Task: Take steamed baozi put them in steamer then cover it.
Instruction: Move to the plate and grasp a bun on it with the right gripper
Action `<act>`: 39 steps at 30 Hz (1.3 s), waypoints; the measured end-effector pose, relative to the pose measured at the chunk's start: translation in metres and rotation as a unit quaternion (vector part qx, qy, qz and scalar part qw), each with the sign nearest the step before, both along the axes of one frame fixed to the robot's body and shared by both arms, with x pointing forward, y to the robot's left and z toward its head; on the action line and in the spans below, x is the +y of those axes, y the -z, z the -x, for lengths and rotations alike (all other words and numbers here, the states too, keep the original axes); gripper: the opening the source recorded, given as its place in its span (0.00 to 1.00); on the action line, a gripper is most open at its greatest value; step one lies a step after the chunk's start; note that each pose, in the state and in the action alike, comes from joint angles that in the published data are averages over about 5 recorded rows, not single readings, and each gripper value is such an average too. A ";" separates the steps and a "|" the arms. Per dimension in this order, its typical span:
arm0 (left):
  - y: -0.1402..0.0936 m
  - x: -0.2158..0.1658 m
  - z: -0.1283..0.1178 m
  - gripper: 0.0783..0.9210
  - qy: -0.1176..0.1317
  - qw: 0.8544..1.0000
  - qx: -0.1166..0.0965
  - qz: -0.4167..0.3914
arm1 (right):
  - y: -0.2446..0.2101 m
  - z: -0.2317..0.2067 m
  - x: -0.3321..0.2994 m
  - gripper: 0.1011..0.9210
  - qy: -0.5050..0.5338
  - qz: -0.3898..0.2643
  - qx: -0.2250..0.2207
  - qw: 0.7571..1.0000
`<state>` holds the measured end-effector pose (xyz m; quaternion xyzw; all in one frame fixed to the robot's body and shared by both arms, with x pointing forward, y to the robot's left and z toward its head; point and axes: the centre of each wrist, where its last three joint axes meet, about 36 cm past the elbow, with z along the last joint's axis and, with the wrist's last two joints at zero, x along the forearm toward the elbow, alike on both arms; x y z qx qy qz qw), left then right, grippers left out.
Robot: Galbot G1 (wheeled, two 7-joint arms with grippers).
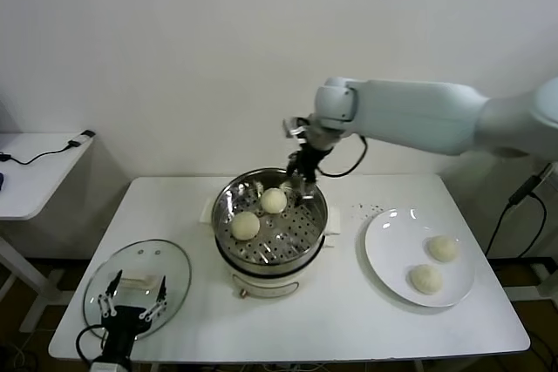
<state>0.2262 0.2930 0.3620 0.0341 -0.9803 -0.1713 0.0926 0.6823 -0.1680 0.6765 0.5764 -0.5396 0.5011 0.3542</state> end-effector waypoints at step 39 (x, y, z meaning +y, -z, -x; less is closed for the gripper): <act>0.001 -0.005 0.003 0.88 -0.011 0.999 0.017 -0.026 | 0.220 0.108 -0.252 0.88 0.099 0.085 0.055 0.990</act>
